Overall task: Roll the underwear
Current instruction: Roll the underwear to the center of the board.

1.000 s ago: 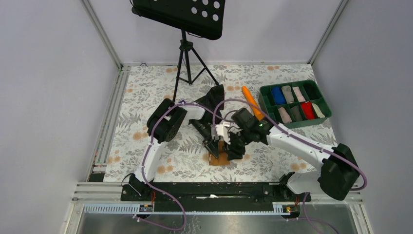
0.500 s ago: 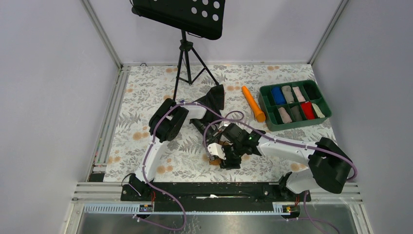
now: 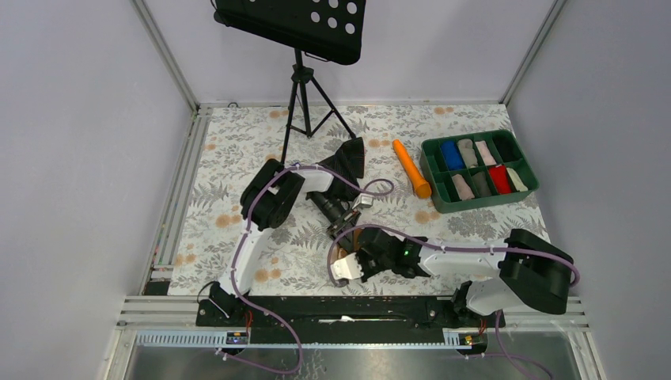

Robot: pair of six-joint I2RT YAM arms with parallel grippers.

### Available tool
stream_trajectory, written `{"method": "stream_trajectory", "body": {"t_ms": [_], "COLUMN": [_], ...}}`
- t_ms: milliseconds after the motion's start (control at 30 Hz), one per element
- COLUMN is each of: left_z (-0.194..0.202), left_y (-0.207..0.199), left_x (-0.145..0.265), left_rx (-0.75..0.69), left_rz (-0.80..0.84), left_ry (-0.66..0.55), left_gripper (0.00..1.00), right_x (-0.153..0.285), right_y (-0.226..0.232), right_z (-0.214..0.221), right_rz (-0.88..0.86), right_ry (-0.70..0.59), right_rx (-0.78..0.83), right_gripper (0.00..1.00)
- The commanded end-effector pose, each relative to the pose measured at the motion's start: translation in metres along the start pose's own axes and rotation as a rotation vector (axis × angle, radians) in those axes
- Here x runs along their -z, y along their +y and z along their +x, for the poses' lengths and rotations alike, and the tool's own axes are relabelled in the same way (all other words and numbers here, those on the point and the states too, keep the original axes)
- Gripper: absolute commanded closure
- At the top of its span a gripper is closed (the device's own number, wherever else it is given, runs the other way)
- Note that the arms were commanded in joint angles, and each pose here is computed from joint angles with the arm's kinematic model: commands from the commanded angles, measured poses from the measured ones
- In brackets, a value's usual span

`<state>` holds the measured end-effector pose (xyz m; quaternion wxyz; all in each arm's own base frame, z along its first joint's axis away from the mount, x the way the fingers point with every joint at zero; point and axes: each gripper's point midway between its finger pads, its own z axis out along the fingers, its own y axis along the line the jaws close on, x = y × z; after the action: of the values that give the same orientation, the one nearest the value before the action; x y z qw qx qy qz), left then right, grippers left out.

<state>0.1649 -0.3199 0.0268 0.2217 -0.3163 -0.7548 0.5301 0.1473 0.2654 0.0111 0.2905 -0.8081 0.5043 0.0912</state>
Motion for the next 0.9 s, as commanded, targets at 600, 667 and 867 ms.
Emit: {"method": "stream_trajectory", "body": {"t_ms": [600, 667, 867], "left_z": [-0.035, -0.029, -0.004], "left_y": [-0.083, -0.087, -0.124], "left_x": [0.197, 0.202, 0.185], "left_rx": [-1.002, -1.002, -1.118], "left_rz": [-0.894, -0.929, -0.819], "left_ry": [-0.704, -0.687, -0.601], "left_gripper": [0.61, 0.61, 0.6], "right_x": [0.03, 0.027, 0.022], "right_y": [0.051, 0.043, 0.013], "right_z": [-0.016, -0.015, -0.022], "right_rz": [-0.655, -0.719, -0.959], "right_ry": [-0.076, -0.077, -0.131], "right_rx": [-0.506, -0.594, -0.882], "right_gripper": [1.0, 1.0, 1.0]}}
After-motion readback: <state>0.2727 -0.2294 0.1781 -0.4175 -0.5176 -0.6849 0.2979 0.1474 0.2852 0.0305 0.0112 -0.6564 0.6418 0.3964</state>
